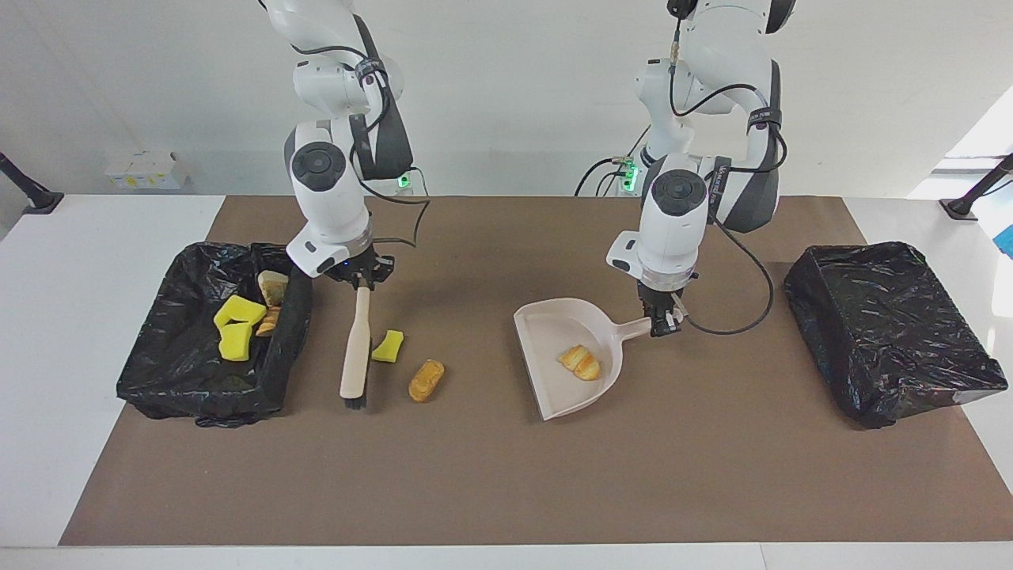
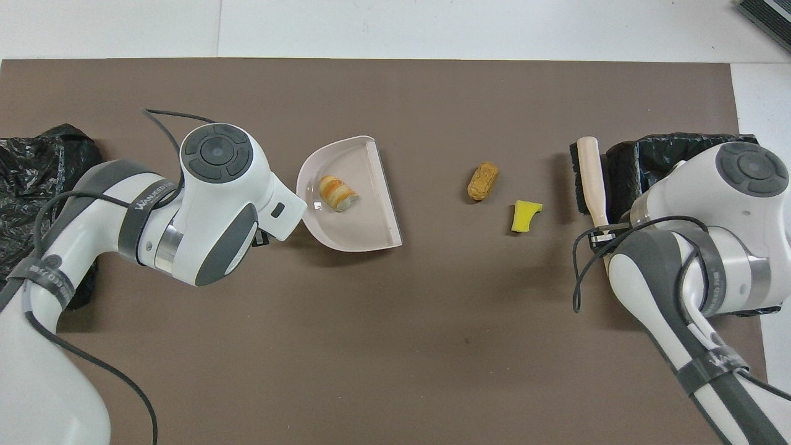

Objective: Sweep and dump trash in bin

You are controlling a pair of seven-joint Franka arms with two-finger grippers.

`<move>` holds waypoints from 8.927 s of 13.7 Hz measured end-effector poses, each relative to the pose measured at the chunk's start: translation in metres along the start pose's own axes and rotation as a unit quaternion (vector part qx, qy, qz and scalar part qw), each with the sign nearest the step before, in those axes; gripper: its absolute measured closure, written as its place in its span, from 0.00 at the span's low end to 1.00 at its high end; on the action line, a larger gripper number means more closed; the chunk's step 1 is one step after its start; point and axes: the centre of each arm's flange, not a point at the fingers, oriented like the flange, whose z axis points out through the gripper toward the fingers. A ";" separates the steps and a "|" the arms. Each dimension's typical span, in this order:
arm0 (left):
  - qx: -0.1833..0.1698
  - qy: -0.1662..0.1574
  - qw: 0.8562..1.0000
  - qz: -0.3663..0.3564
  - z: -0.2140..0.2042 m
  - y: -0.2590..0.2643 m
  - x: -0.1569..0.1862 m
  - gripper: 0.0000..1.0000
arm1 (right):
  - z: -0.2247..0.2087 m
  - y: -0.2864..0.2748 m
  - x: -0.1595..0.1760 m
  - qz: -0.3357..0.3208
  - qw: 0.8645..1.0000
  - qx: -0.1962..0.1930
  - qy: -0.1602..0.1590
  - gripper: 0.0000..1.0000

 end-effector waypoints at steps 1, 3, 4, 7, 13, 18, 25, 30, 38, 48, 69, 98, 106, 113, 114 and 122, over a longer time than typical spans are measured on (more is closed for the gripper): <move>-0.002 -0.004 1.000 -0.003 0.001 0.001 0.000 0.67 | 0.009 -0.014 -0.002 -0.011 1.000 -0.002 -0.010 0.74; -0.002 -0.006 1.000 -0.007 0.001 0.002 0.001 0.67 | 0.027 -0.042 -0.004 -0.039 0.999 -0.005 -0.023 0.74; -0.002 -0.006 1.000 -0.008 0.001 0.003 0.002 0.67 | 0.029 -0.054 -0.001 -0.059 0.998 -0.005 -0.016 0.74; -0.005 -0.009 1.000 -0.012 0.005 0.004 0.001 0.67 | 0.031 -0.086 0.005 -0.111 0.994 -0.006 0.001 0.74; -0.017 -0.024 0.999 -0.018 0.021 0.018 -0.006 0.67 | 0.021 -0.171 -0.003 -0.150 0.987 0.051 0.002 0.74; -0.016 -0.028 0.999 -0.030 0.020 0.042 0.001 0.67 | 0.028 -0.246 -0.026 -0.120 0.988 0.100 -0.016 0.74; 0.018 0.001 0.999 -0.032 0.029 0.064 0.009 0.67 | 0.020 -0.333 -0.071 -0.090 0.986 0.137 -0.042 0.74; 0.028 0.012 0.999 -0.018 0.031 0.066 0.006 0.67 | -0.023 -0.276 -0.066 -0.086 0.985 0.140 -0.053 0.74; 0.016 -0.049 0.998 0.035 0.006 0.072 -0.025 0.67 | 0.012 -0.177 -0.120 -0.026 0.988 0.122 -0.086 0.74; 0.031 -0.062 0.997 -0.017 0.016 0.142 -0.002 0.67 | 0.047 -0.290 -0.140 -0.035 0.987 0.143 -0.064 0.74; 0.002 0.038 0.999 0.017 -0.053 -0.004 -0.113 0.67 | -0.013 -0.323 -0.195 0.012 0.991 0.121 -0.058 0.74; 0.012 -0.182 0.971 0.153 -0.014 -0.091 -0.574 0.67 | 0.046 -0.451 -0.244 0.008 0.996 0.038 -0.080 0.35; 0.024 -0.391 0.905 0.166 -0.065 -0.102 -0.548 0.67 | -0.081 -0.319 -0.145 0.104 0.991 0.090 -0.007 0.00; 0.048 -0.475 0.862 0.172 -0.149 -0.085 -0.528 0.67 | -0.202 -0.128 -0.093 0.140 0.981 0.119 0.069 0.00; 0.048 -0.471 0.864 0.169 -0.149 -0.084 -0.526 0.67 | -0.210 -0.107 -0.085 0.149 0.979 0.118 0.080 0.00; 0.067 -0.231 0.963 0.120 -0.112 -0.087 -0.455 0.67 | -0.261 -0.042 -0.036 0.149 0.985 0.014 0.088 0.00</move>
